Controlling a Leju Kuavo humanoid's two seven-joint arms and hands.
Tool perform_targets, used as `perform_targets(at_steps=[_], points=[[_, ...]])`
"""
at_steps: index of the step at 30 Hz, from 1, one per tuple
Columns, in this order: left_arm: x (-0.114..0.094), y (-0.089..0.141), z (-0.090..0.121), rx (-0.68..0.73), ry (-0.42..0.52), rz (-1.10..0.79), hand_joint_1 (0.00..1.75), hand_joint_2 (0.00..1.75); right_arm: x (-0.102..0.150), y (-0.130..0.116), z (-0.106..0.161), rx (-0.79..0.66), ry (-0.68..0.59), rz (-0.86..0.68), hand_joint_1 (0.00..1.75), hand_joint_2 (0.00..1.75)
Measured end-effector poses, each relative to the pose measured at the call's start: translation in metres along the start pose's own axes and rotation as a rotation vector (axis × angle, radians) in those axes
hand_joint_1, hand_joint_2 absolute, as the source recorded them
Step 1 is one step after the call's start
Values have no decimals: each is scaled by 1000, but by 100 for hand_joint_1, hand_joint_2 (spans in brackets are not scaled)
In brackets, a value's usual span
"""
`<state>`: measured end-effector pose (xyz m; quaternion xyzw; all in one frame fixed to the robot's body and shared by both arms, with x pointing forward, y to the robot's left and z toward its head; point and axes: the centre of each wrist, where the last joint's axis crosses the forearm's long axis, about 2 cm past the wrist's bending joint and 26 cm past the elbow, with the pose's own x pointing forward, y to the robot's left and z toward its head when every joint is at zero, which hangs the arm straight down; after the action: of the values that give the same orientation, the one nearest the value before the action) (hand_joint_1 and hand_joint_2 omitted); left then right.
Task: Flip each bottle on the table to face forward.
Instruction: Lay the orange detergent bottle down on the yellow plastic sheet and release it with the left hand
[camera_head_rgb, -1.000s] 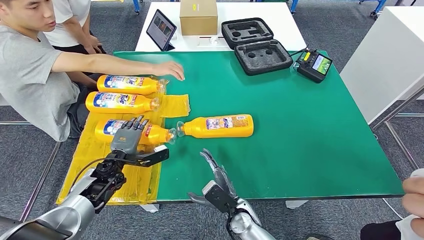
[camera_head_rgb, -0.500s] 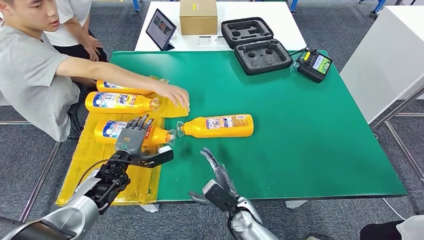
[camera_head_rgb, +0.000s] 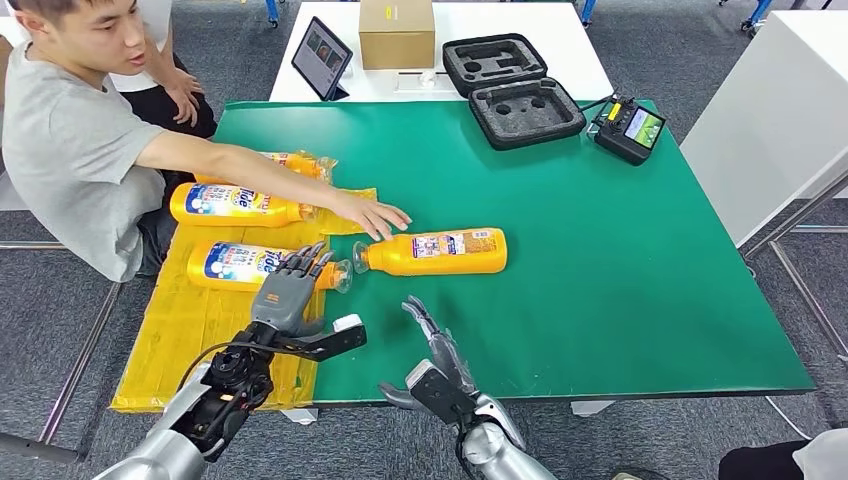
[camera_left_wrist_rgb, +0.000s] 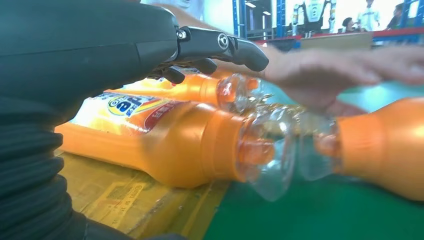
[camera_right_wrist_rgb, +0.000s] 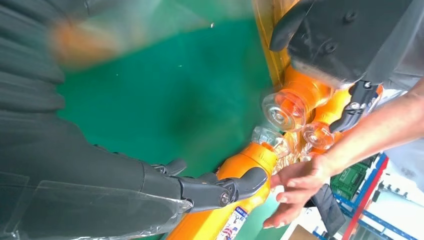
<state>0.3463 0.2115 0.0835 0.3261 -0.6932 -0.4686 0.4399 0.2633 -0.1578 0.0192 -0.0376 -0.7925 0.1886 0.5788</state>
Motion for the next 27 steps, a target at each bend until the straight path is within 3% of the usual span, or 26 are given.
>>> perform_targets(at_steps=[11,15,19,20,24,27], points=[[10,17,36,244,-88,185,0,175,0,-6,8,-53,1,-24,0,175],[14,18,47,307,-124,296,0,175,6,-4,10,-23,8,-223,0,175],[21,11,65,364,-158,446,0,175,12,-4,19,-11,-7,-467,0,0],[23,9,69,373,-160,470,0,175,14,-5,21,-31,-13,-468,0,0],[37,1,81,396,-156,547,0,175,21,-9,27,-193,-13,-315,0,175],[49,-3,85,408,-157,593,0,175,30,-14,27,-301,-52,-124,0,175]])
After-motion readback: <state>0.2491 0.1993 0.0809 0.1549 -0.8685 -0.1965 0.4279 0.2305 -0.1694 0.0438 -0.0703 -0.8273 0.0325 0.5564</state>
